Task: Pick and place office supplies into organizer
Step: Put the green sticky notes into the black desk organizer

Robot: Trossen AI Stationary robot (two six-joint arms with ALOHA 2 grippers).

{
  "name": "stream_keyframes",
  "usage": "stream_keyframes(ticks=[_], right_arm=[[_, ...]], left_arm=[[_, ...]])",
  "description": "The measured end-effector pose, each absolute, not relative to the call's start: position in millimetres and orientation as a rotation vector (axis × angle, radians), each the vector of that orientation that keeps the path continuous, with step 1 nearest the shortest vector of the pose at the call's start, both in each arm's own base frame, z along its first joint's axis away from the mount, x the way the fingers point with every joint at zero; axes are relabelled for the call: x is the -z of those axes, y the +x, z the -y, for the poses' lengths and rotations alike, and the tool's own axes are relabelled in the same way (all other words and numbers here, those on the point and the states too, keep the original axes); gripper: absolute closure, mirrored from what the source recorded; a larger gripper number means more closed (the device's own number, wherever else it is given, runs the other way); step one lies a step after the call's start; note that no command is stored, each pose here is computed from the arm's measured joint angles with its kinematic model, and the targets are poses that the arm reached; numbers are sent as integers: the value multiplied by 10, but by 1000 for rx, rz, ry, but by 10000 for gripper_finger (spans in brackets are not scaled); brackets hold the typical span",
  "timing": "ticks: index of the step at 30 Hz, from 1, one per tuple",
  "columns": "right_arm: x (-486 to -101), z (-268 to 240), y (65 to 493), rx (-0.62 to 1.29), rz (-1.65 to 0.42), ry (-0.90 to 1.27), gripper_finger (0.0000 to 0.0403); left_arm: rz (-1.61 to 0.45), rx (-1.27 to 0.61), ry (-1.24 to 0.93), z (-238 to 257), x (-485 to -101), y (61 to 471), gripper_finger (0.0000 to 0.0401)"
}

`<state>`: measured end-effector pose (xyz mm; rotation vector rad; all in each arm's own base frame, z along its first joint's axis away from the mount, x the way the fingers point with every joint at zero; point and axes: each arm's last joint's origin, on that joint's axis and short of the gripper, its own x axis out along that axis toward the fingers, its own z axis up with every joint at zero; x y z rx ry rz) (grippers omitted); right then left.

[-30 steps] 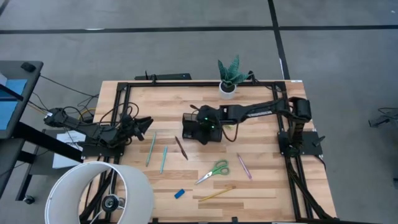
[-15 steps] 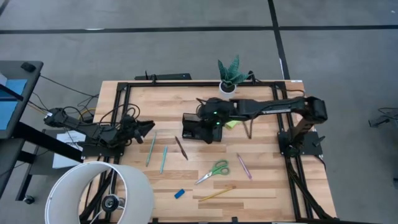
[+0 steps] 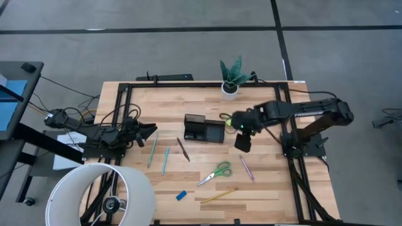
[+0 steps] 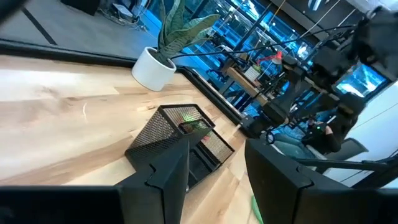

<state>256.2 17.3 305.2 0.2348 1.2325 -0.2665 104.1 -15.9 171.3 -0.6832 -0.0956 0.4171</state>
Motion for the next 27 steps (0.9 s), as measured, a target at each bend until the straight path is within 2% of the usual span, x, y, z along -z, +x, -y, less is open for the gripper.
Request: stream_keyframes(ticks=[3,7,13,20,27], right_arm=[[-2871,-200,2521,312,-1249,209,197],[-2517,-129,2573,252,-1252,292,206],[-2014,258,2511,291,-1331,274,209],[-1802,678,2662,313,-1190,191,202],[-1547,769,2714,290,-1276,228,207]], left_arm=[[96,-425,-669,157,-1713,1040,252],[97,-428,-669,156,-1714,1039,252],[97,-429,-668,156,-1713,1039,252],[95,-432,-665,155,-1711,1039,252],[96,-432,-666,155,-1712,1039,252]])
